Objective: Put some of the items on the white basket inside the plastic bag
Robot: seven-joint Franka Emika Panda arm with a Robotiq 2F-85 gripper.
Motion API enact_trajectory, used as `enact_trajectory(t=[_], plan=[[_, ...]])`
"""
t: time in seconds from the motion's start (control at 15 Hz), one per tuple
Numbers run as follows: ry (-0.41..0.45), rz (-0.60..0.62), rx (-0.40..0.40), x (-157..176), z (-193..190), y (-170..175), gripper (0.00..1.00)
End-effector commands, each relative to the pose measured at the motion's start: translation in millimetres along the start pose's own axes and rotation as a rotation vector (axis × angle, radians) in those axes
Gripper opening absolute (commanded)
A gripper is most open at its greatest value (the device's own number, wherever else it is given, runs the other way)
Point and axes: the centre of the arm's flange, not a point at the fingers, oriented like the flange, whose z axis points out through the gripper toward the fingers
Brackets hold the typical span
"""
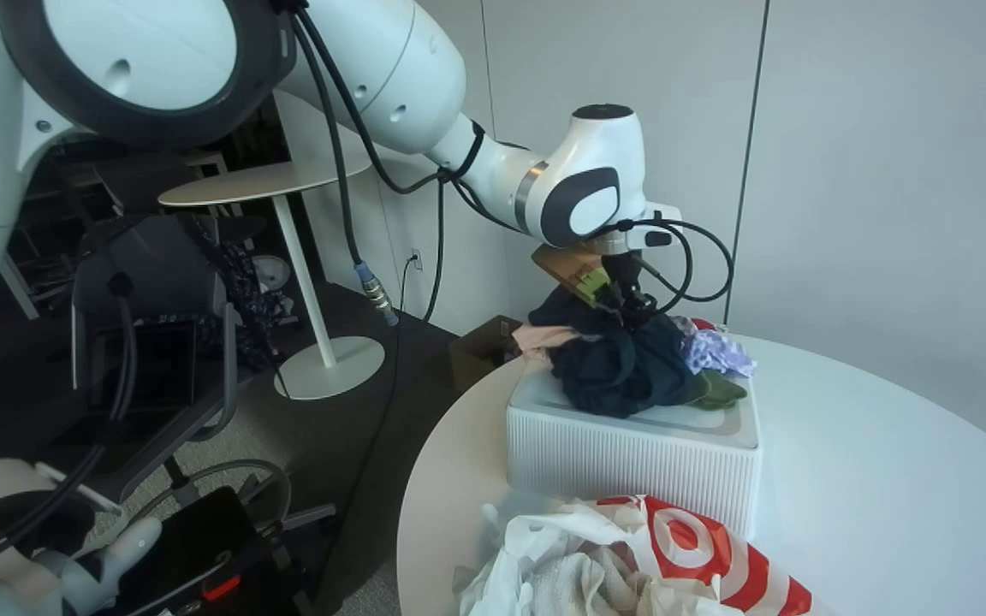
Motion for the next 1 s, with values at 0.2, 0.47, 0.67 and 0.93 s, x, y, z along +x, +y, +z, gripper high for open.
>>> enact_trajectory(t=[0.2,0.47,0.67,0.93], plan=[[0.029,0.067,-0.022,-25.8,-55.0,-6.6,0.05],[0.086,0.140,-0.033,-44.7,-107.6,-6.4,0.08],[0.137,0.199,-0.052,-59.2,-145.0,-1.2,0.08],[0.243,0.284,-0.093,-80.8,-195.7,12.8,0.08]])
